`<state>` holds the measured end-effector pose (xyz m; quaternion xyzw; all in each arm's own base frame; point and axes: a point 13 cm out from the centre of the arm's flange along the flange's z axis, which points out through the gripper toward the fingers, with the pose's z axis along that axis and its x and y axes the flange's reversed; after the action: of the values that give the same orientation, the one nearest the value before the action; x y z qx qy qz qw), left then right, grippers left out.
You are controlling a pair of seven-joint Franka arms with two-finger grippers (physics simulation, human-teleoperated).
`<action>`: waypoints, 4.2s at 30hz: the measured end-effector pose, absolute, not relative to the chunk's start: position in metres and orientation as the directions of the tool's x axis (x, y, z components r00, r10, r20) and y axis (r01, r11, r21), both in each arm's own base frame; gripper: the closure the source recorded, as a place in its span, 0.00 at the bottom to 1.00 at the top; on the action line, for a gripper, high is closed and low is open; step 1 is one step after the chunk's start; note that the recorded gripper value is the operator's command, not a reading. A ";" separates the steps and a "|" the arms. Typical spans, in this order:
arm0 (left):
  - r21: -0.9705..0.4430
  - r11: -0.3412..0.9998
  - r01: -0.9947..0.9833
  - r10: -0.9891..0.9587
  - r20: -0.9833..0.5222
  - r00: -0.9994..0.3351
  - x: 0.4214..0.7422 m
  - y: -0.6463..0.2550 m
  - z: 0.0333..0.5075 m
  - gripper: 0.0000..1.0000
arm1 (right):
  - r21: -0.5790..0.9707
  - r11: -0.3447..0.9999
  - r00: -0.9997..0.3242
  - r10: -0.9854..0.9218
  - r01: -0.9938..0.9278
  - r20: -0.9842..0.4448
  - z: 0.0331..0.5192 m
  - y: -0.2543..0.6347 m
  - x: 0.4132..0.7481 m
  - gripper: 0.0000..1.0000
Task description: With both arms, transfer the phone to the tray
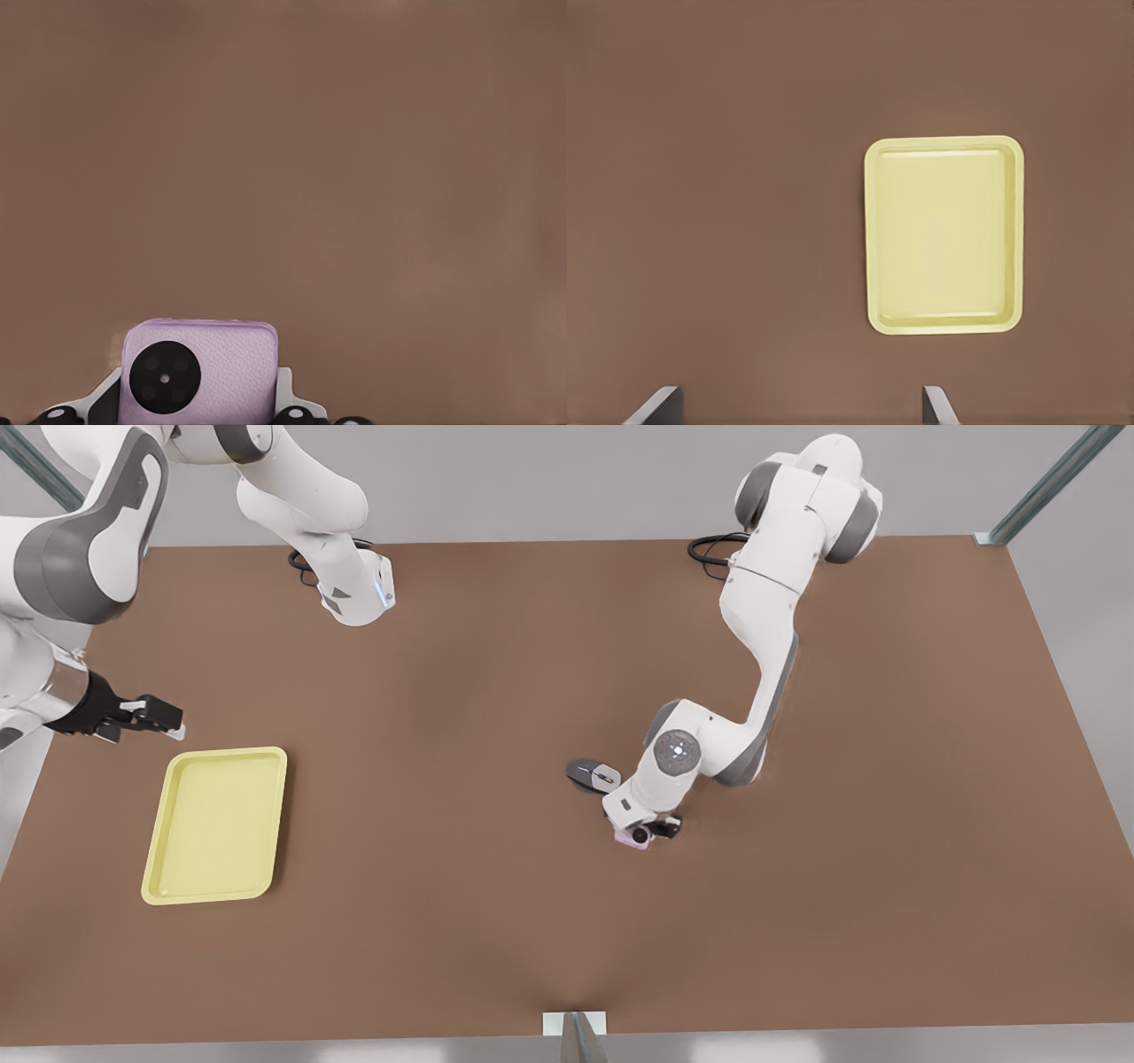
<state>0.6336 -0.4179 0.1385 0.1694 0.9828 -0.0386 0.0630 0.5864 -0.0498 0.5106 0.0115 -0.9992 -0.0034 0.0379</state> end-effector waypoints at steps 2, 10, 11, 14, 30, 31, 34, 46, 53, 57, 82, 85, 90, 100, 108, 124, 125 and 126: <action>-0.074 0.937 0.341 0.328 -0.149 -0.933 0.617 -0.481 0.141 0.21 | 0.007 1.000 -0.997 -0.024 -0.023 0.076 0.510 -0.050 0.587 0.00; -0.117 0.947 0.300 0.276 -0.186 -0.943 0.549 -0.621 0.100 0.21 | 0.009 1.000 -0.996 -0.030 -0.029 0.078 0.509 -0.046 0.587 0.00; -0.126 0.946 0.298 0.269 -0.204 -0.941 0.545 -0.635 0.096 0.21 | 0.009 1.000 -0.997 -0.028 -0.028 0.078 0.509 -0.047 0.587 0.00; -0.149 0.950 0.274 0.234 -0.240 -0.942 0.537 -0.662 0.082 0.21 | 0.009 0.999 -0.996 -0.031 -0.031 0.079 0.508 -0.045 0.587 0.00; -0.211 0.960 -0.185 -0.214 -0.123 -0.969 0.690 -0.472 0.232 0.00 | 0.034 0.994 -0.978 -0.112 -0.108 0.177 0.451 0.013 0.585 0.00; -0.191 0.950 -0.248 -0.269 -0.089 -0.959 0.714 -0.406 0.256 0.00 | 0.043 0.989 -0.975 -0.145 -0.139 0.170 0.448 0.041 0.585 0.00; -0.092 0.930 -0.357 -0.363 -0.061 -0.930 0.734 -0.250 0.335 0.00 | 0.062 0.974 -0.959 -0.227 -0.219 0.169 0.422 0.134 0.581 0.00; 0.074 0.975 -0.211 -0.214 0.044 -0.976 0.603 -0.055 0.469 0.00 | -0.048 0.999 -0.986 -0.011 -0.019 0.164 0.240 0.327 0.585 0.00; 0.067 0.998 0.012 0.001 0.162 -0.987 0.613 -0.104 0.408 0.00 | -0.087 0.982 -0.976 0.177 0.166 0.126 0.142 0.374 0.536 0.00; 0.057 0.996 0.069 0.058 0.171 -0.984 0.613 -0.103 0.406 0.00 | -0.048 0.939 -0.937 0.343 0.340 0.072 0.099 0.368 0.559 0.00; 0.025 0.977 0.210 0.199 0.234 -0.952 0.616 -0.089 0.375 0.00 | -0.077 0.971 -0.971 0.232 0.228 0.050 0.049 0.378 0.520 0.00; 0.024 0.976 0.217 0.206 0.233 -0.950 0.616 -0.089 0.375 0.00 | -0.067 0.976 -0.976 0.213 0.209 0.053 0.046 0.382 0.523 0.00; 0.021 0.974 0.227 0.216 0.238 -0.947 0.617 -0.089 0.372 0.00 | -0.058 0.981 -0.979 0.191 0.188 0.067 0.038 0.381 0.524 0.00; 0.015 0.971 0.240 0.229 0.246 -0.942 0.617 -0.090 0.366 0.00 | -0.046 0.987 -0.985 0.158 0.155 0.071 0.028 0.381 0.522 0.18; 0.014 0.969 0.246 0.235 0.245 -0.941 0.617 -0.090 0.367 0.00 | -0.034 0.990 -0.988 0.141 0.139 0.066 0.035 0.383 0.525 0.25; 0.012 0.968 0.250 0.240 0.240 -0.941 0.615 -0.093 0.373 0.00 | -0.068 0.957 -0.953 0.288 0.283 0.093 0.091 0.147 0.571 0.25; 0.011 0.968 0.251 0.241 0.240 -0.940 0.615 -0.094 0.373 0.00 | -0.071 0.955 -0.951 0.294 0.288 0.097 0.094 0.124 0.569 0.24; 0.011 0.968 0.251 0.241 0.239 -0.941 0.615 -0.095 0.374 0.00 | -0.072 0.952 -0.947 0.304 0.297 0.104 0.094 0.098 0.568 0.24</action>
<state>0.6146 -0.0950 0.3735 0.1248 0.9848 0.0204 -0.1189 0.5681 0.0985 0.0943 -0.1523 -0.9863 0.0279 0.0571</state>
